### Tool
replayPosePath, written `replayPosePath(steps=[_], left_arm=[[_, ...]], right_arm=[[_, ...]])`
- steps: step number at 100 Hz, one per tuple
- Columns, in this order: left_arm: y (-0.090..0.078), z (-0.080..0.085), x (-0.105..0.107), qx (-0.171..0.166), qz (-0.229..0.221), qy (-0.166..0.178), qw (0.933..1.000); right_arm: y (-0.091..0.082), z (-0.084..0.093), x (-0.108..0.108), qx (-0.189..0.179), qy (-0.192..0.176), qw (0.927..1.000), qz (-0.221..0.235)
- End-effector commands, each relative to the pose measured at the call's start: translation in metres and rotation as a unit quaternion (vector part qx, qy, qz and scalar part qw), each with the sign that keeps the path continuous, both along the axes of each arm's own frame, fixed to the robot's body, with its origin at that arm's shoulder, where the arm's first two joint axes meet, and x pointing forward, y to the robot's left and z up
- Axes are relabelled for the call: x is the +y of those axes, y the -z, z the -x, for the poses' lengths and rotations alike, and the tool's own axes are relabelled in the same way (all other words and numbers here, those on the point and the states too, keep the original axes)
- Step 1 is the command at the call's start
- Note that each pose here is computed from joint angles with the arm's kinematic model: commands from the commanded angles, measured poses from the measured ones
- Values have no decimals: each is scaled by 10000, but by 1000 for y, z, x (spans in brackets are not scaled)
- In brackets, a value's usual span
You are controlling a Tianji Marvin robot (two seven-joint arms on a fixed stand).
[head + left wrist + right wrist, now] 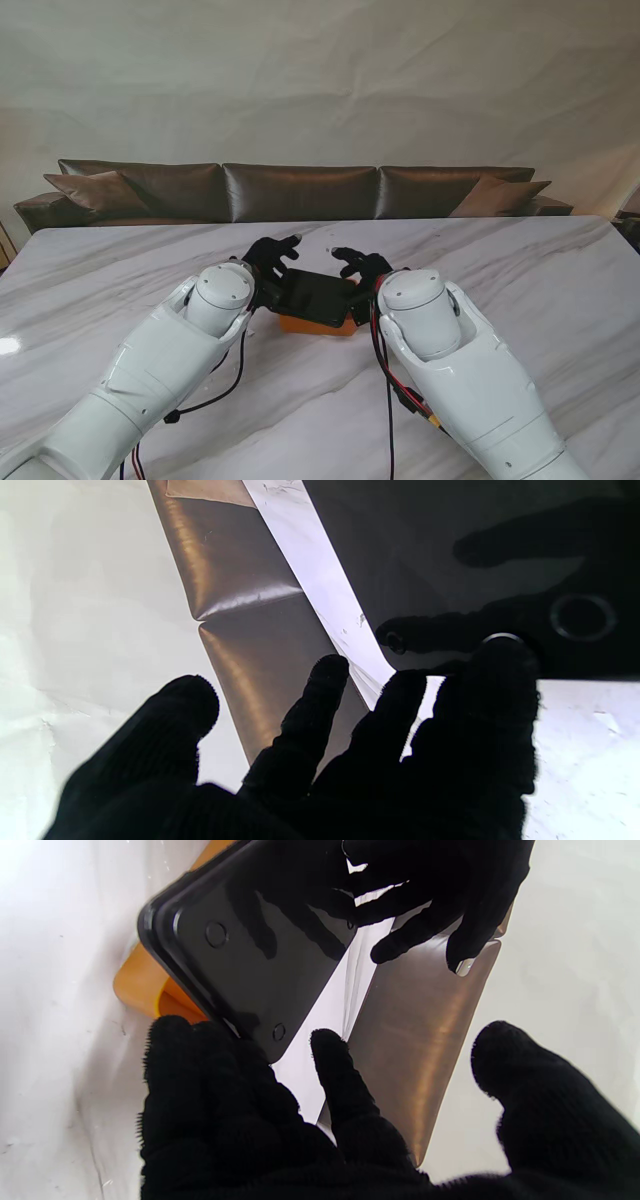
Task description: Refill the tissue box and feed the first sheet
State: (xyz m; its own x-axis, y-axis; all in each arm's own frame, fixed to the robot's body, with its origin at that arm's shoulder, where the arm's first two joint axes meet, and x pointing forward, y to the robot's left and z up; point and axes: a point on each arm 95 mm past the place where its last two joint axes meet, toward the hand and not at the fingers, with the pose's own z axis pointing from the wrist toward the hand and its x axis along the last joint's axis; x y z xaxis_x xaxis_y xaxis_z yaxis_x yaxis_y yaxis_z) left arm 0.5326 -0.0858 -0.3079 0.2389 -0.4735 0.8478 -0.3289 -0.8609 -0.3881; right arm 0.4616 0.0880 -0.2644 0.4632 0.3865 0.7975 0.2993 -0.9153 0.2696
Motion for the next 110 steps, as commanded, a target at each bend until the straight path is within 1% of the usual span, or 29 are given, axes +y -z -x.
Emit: replayPosePath(steps=[1,16,35,51,57,67,81,97,110], left_arm=[[-5,4,-17,-22,182,209,9996],[-5,5,-18,-47,185,214,9996],[-4,4,-19,-136,160,203,9996],[-2,3,-19,-191,90,164,9996],[-2,3,-19,-194,82,157,9997],[-8,10,-21,-193,75,162,9997],[-11,14,-23,-193,65,167,9997],[-9,13,-22,-225,2,158,9996],[-12,16,-23,-220,-45,145,9996]], right_arm=[[-1,-3,7,-12,-145,9998,-110],[-2,-7,5,-77,-152,9998,-95],[-2,-10,5,-227,-270,9994,3],[2,-10,5,-373,-379,9984,190],[4,-12,4,-407,-413,9980,246],[15,-23,1,-429,-460,9975,310],[25,-33,-1,-531,-560,9959,467],[32,-38,-3,-644,-694,9935,629],[36,-40,-3,-654,-742,9926,708]])
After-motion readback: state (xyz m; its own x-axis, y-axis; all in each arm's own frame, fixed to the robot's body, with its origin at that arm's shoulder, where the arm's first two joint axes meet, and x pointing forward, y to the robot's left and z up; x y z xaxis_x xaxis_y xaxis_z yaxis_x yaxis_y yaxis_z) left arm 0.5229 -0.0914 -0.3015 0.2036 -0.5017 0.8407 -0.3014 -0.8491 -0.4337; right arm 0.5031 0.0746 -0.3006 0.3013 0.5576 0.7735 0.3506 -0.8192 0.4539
